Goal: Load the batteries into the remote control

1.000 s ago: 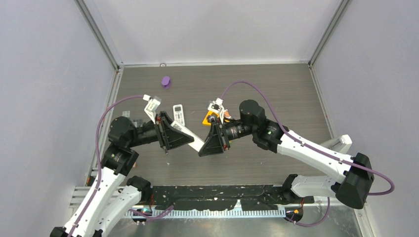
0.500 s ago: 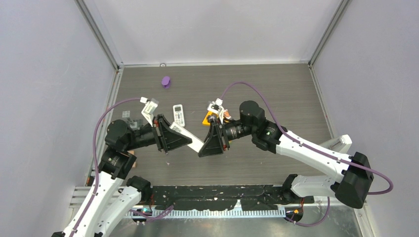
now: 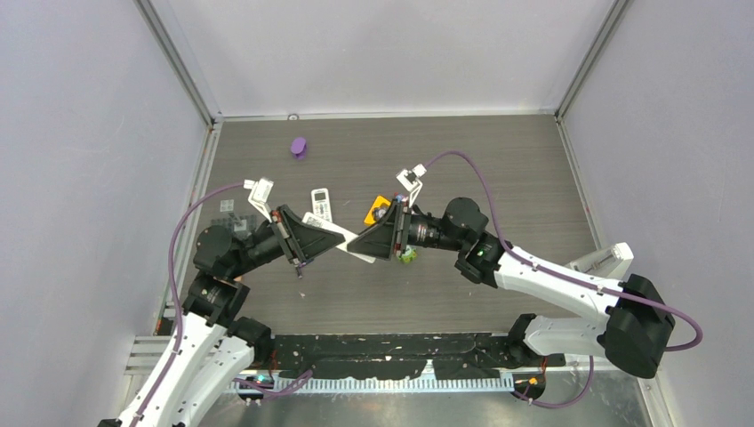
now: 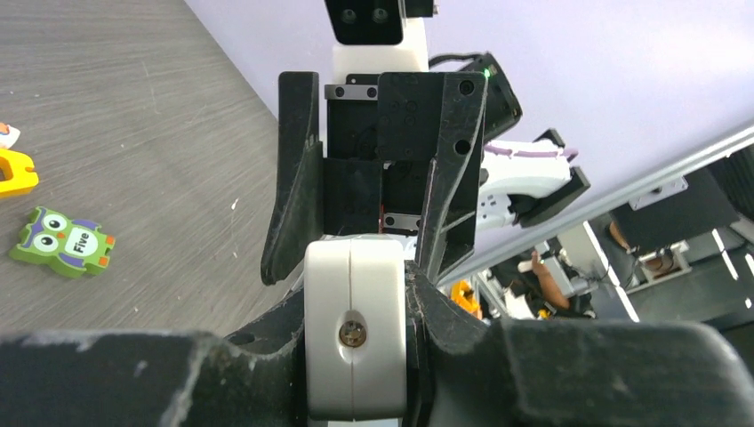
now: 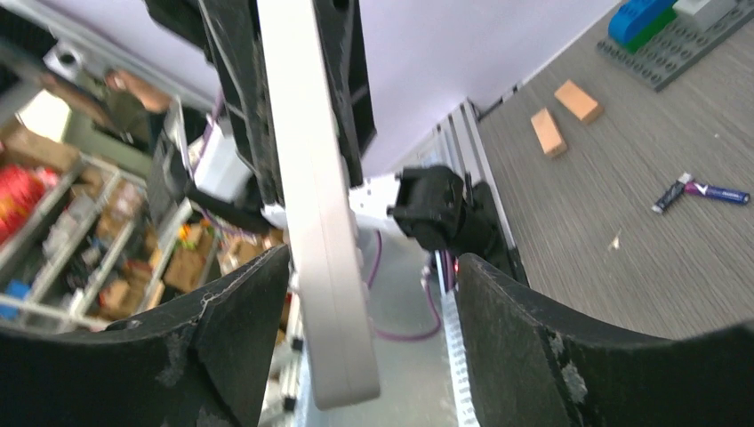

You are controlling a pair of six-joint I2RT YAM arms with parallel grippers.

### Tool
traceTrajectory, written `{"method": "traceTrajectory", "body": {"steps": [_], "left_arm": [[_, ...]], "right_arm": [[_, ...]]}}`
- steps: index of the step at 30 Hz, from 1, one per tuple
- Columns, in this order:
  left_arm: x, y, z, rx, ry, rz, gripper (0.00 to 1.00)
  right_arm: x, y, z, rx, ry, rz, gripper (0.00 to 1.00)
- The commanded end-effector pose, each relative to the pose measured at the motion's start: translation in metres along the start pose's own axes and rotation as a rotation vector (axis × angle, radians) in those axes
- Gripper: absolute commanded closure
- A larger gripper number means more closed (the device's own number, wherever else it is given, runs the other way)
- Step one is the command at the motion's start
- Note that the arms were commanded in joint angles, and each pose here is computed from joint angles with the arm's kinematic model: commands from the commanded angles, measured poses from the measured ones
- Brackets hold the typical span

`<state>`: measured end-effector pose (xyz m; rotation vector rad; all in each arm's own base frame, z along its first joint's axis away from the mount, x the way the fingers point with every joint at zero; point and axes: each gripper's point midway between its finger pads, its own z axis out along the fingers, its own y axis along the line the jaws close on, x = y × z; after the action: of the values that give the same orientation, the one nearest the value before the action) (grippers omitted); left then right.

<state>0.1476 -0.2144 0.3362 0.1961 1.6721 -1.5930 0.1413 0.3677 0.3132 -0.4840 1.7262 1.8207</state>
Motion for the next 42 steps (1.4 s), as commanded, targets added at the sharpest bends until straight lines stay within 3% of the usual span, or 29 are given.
{"method": "traceTrajectory", "body": {"steps": [1, 7, 16, 31, 38, 42], "left_arm": [[-0.023, -0.018, -0.001, 0.054, -0.124, -0.011, 1.0], [-0.027, -0.015, -0.003, 0.034, -0.162, -0.033, 1.0], [-0.04, -0.007, -0.006, -0.027, -0.248, -0.07, 1.0], [-0.081, -0.001, -0.026, -0.144, -0.502, -0.12, 1.0], [-0.077, 0.0, -0.019, -0.132, -0.459, -0.127, 1.0], [-0.07, 0.012, -0.013, -0.153, -0.425, -0.131, 1.0]], "right_arm": [[-0.044, 0.024, 0.004, -0.073, -0.229, 0.033, 0.28], [-0.04, 0.026, 0.017, -0.096, -0.184, 0.037, 0.49], [-0.022, 0.01, 0.021, -0.07, -0.125, 0.054, 0.63], [-0.008, -0.02, 0.006, -0.042, -0.139, 0.118, 0.71], [-0.018, -0.016, 0.01, -0.057, -0.15, 0.12, 0.72], [-0.023, -0.02, 0.015, -0.017, -0.139, 0.143, 0.63]]}}
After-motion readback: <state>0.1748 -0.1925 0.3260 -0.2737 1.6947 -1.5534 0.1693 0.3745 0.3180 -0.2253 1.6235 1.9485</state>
